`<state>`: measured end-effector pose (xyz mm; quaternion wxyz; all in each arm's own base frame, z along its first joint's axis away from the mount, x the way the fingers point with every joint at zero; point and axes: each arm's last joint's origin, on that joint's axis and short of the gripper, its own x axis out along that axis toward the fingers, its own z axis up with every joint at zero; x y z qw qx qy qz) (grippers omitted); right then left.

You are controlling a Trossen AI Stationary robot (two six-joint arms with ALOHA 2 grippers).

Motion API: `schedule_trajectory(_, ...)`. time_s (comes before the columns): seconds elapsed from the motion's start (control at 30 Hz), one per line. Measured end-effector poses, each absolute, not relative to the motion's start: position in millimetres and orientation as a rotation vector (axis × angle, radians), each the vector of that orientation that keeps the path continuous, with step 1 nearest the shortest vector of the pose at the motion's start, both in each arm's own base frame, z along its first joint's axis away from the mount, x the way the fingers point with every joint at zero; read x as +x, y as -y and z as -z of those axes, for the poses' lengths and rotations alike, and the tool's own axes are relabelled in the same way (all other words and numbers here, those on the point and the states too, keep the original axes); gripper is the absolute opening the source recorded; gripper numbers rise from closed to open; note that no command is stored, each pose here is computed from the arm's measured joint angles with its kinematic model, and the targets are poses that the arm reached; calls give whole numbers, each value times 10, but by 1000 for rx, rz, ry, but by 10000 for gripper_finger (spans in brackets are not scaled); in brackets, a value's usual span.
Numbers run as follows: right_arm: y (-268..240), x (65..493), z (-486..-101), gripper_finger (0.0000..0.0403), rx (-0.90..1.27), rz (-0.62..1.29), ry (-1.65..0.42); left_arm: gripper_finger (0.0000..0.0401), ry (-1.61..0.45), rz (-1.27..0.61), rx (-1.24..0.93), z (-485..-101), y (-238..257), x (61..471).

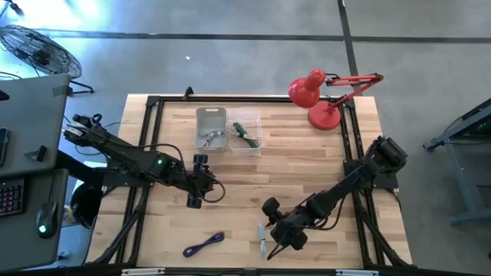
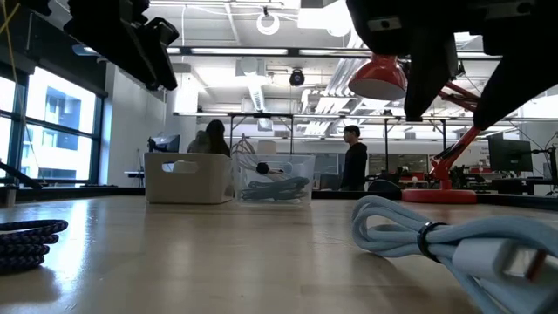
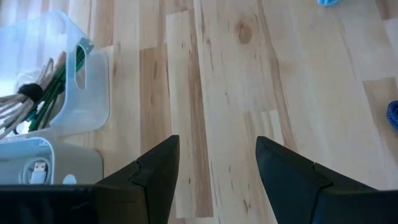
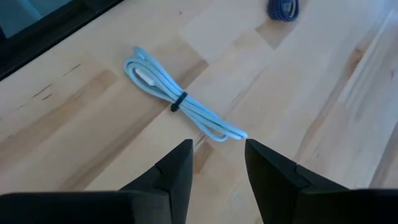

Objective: Pick & Place USB Port
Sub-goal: Put the white charger cable into the grey bin

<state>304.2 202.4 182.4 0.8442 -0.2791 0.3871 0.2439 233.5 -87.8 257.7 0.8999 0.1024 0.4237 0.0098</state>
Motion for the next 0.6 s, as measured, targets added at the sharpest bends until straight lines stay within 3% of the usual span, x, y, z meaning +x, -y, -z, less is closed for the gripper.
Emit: schedule_trajectory(0.6, -1873, 3145, -1827, 138, -695, -604, -786, 206, -873, -76, 254, -2543, 872, 2368)
